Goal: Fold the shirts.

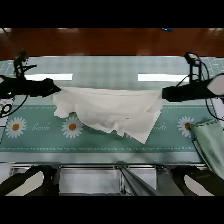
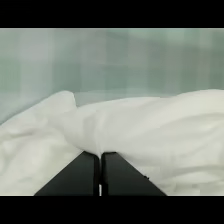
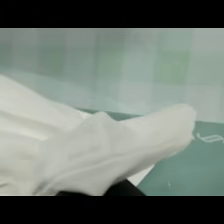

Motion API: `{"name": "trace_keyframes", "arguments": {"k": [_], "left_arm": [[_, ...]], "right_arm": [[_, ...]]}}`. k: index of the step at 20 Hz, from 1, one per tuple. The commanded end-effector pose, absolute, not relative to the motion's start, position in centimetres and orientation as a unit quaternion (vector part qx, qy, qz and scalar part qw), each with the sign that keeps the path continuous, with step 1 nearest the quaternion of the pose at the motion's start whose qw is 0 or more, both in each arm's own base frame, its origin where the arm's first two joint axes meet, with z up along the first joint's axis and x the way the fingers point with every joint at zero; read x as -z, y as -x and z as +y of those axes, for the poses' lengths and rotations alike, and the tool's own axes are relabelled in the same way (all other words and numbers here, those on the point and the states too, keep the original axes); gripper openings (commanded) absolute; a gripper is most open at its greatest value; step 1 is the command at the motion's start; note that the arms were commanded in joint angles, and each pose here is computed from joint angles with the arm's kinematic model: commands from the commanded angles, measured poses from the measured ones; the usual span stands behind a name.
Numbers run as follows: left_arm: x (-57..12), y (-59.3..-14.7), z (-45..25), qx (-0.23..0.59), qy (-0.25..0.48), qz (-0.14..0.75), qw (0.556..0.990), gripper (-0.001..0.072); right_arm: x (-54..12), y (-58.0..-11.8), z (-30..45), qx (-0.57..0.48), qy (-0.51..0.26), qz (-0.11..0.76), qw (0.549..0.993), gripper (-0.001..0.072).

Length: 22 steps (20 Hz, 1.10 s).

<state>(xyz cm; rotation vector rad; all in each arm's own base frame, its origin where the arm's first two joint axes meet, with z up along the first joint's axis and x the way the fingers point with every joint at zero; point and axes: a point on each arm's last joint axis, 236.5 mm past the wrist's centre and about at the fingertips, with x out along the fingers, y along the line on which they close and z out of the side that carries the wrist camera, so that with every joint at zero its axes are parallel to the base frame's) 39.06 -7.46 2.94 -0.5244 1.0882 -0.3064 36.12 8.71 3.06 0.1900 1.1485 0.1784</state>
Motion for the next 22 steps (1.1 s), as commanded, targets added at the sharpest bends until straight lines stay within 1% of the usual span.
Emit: {"name": "trace_keyframes", "arguments": {"k": [1,2,3,4,5,6,9,10,11,12,14,16,17,19,22], "left_arm": [[1.3,-42.4,-8.4,0.138,0.316,0.531,0.774,0.0020],[2.1,-42.5,-8.5,0.138,0.320,0.540,0.766,0.0123],[2.6,-42.2,-8.8,0.143,0.321,0.553,0.756,0.0443],[2.7,-41.6,-8.5,0.151,0.318,0.570,0.742,0.0509],[2.0,-41.3,-7.6,0.155,0.317,0.579,0.735,0.0509],[0.9,-41.2,-6.3,0.155,0.323,0.577,0.734,0.0509],[-3.0,-40.3,-1.0,0.129,0.340,0.529,0.767,0.0508],[-3.5,-39.2,-0.1,0.117,0.347,0.521,0.771,0.0508],[-3.2,-37.4,-0.4,0.113,0.357,0.523,0.765,0.0509],[-2.3,-35.3,-1.7,0.122,0.365,0.532,0.754,0.0508],[-0.4,-32.3,-6.0,0.132,0.420,0.525,0.728,0.0508],[1.7,-29.3,-10.8,0.169,0.451,0.542,0.689,0.0508],[3.2,-27.7,-12.6,0.178,0.449,0.566,0.668,0.0508],[5.2,-25.7,-14.9,0.188,0.435,0.604,0.641,0.0508],[7.1,-25.1,-17.6,0.185,0.411,0.628,0.634,0.0508]], "right_arm": [[1.9,-40.5,9.0,-0.070,-0.096,0.560,0.820,0.0028],[2.7,-41.0,9.0,-0.065,-0.101,0.568,0.814,0.0028],[3.0,-41.4,9.0,-0.056,-0.113,0.570,0.812,0.0092],[2.7,-41.9,8.8,-0.044,-0.130,0.569,0.811,0.0348],[2.0,-42.1,8.1,-0.037,-0.135,0.571,0.809,0.0409],[1.0,-41.9,6.9,-0.029,-0.139,0.577,0.804,0.0410],[-2.5,-39.2,1.2,0.012,-0.154,0.592,0.791,0.0410],[-3.0,-37.8,-0.6,0.031,-0.167,0.588,0.791,0.0410],[-2.8,-36.1,-2.1,0.050,-0.180,0.585,0.789,0.0410],[-2.1,-34.2,-3.1,0.067,-0.194,0.586,0.784,0.0409],[0.0,-29.9,-4.0,0.092,-0.215,0.592,0.771,0.0409],[1.9,-26.5,-3.5,0.100,-0.229,0.598,0.762,0.0409],[2.4,-25.4,-2.9,0.093,-0.232,0.598,0.761,0.0408],[2.8,-24.2,-1.5,0.076,-0.243,0.593,0.764,0.0407],[2.3,-24.3,0.0,0.051,-0.264,0.579,0.769,0.0407]]}}
